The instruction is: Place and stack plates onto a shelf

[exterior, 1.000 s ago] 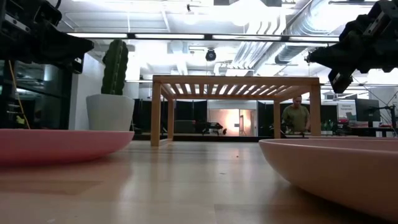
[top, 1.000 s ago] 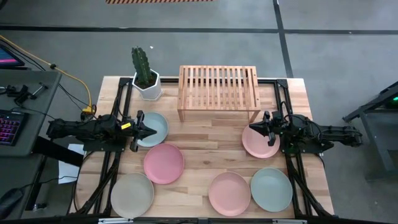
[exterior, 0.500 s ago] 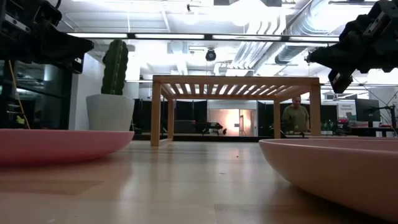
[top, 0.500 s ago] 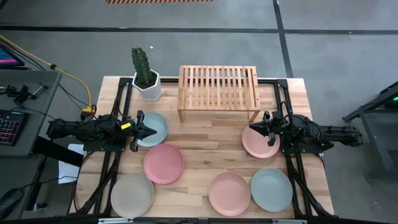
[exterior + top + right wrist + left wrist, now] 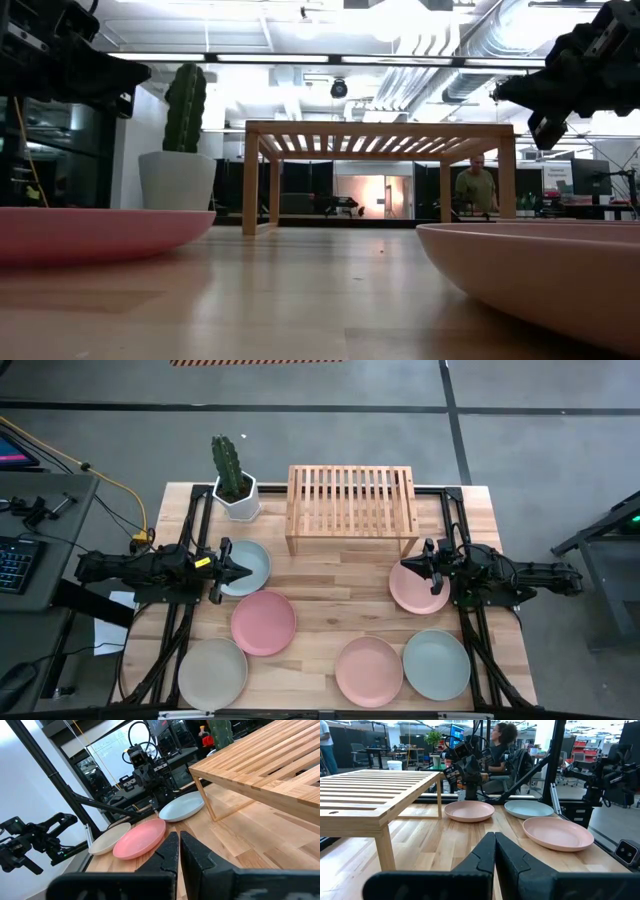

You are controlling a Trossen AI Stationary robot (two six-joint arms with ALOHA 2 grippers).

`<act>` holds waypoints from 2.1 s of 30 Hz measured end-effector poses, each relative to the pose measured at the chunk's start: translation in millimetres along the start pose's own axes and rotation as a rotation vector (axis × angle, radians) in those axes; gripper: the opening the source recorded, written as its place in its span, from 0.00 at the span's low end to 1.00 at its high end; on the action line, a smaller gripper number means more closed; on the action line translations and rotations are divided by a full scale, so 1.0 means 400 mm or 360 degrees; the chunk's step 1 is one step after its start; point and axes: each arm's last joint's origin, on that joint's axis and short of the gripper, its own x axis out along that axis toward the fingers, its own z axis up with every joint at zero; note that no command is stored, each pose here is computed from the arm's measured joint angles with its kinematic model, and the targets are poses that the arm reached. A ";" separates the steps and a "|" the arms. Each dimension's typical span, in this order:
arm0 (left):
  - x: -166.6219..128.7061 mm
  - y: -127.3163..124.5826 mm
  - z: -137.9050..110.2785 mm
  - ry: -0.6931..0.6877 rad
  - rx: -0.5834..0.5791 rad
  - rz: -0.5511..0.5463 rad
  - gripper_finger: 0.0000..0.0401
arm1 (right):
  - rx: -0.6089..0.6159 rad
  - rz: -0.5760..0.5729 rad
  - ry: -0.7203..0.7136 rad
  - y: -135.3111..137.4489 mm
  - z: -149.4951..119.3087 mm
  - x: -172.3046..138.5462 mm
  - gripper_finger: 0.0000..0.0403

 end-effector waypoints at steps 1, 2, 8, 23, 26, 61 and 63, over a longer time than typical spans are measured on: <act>0.000 0.000 0.000 0.0000 0.0000 0.0000 0.00 | 0.0000 0.0000 0.0001 0.000 0.000 0.000 0.00; 0.000 0.000 0.000 0.0001 0.0000 0.0000 0.00 | 0.0000 0.0000 0.0001 0.000 0.000 0.000 0.00; 0.000 0.000 0.000 0.0000 0.0000 0.0000 0.00 | 0.0000 0.0000 0.0000 0.000 0.000 0.000 0.00; 0.000 0.000 0.000 0.0000 0.0000 0.0000 0.00 | 0.0090 -0.0021 -0.0042 0.000 0.004 0.000 0.00; 0.000 0.000 0.000 0.0001 0.0000 0.0000 0.00 | 0.0169 -0.0174 -0.0237 -0.003 0.022 -0.002 0.00; 0.000 0.000 0.000 0.0000 0.0000 0.0000 0.00 | 0.0108 -0.0653 0.1580 0.381 0.091 0.362 0.24; 0.000 0.000 0.000 0.0000 0.0000 0.0000 0.00 | 0.0137 -0.0713 0.1688 0.404 0.046 0.350 0.28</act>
